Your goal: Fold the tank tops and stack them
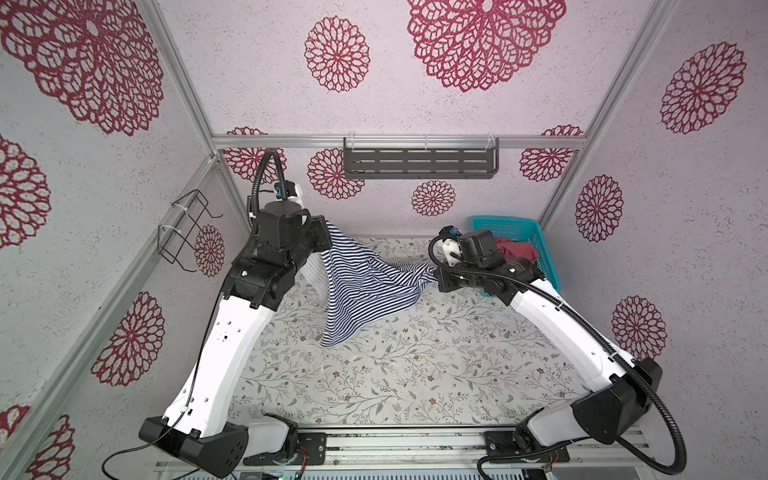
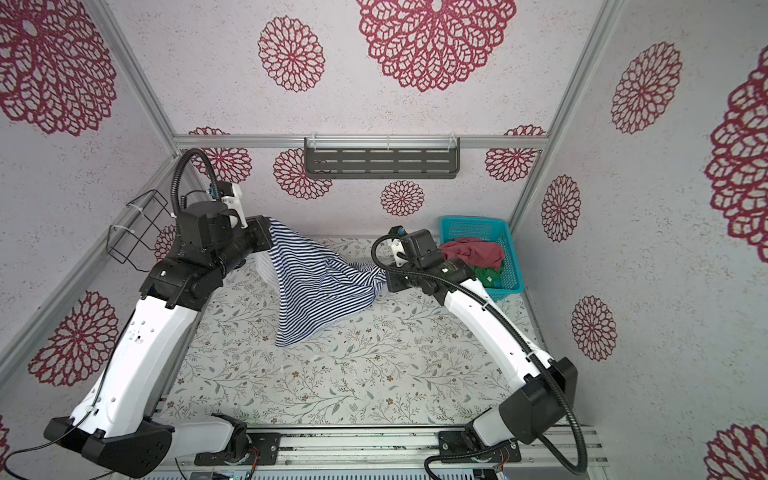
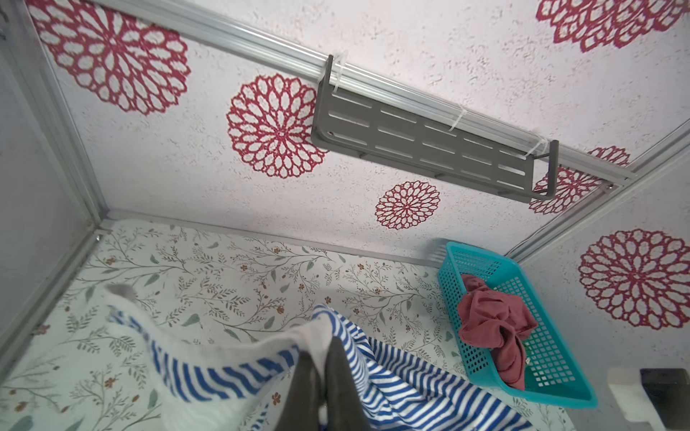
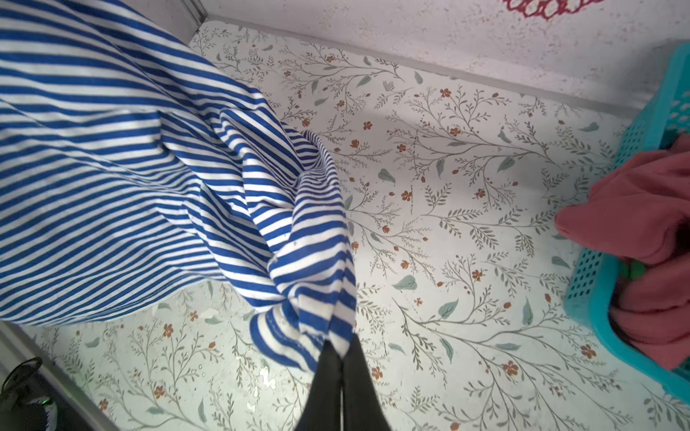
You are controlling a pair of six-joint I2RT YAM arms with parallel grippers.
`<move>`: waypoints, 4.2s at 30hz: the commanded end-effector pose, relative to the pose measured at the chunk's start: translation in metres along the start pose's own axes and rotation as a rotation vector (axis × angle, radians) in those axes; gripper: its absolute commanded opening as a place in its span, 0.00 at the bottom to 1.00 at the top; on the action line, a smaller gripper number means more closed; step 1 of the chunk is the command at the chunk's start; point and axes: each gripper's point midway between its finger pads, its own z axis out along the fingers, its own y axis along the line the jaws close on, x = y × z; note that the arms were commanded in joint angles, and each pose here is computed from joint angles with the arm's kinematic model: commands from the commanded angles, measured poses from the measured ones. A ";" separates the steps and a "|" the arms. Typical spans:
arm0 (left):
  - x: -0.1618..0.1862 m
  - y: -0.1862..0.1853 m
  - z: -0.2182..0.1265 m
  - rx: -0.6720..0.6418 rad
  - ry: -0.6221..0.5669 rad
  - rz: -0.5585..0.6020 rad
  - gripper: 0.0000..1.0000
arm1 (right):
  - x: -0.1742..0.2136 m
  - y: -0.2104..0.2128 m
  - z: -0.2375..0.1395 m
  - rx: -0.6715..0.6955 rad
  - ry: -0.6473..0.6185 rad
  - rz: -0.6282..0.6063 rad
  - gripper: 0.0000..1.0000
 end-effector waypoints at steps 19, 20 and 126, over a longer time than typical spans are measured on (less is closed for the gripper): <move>0.215 0.101 0.091 -0.242 0.517 -0.028 0.89 | 0.101 -0.032 0.107 0.024 0.139 0.243 0.00; 0.237 0.093 0.074 -0.234 0.550 -0.067 0.89 | 0.105 -0.033 0.108 0.032 0.147 0.244 0.00; 0.340 0.077 0.007 -0.059 0.647 -0.360 0.00 | 0.119 -0.089 0.086 -0.052 0.107 0.427 0.00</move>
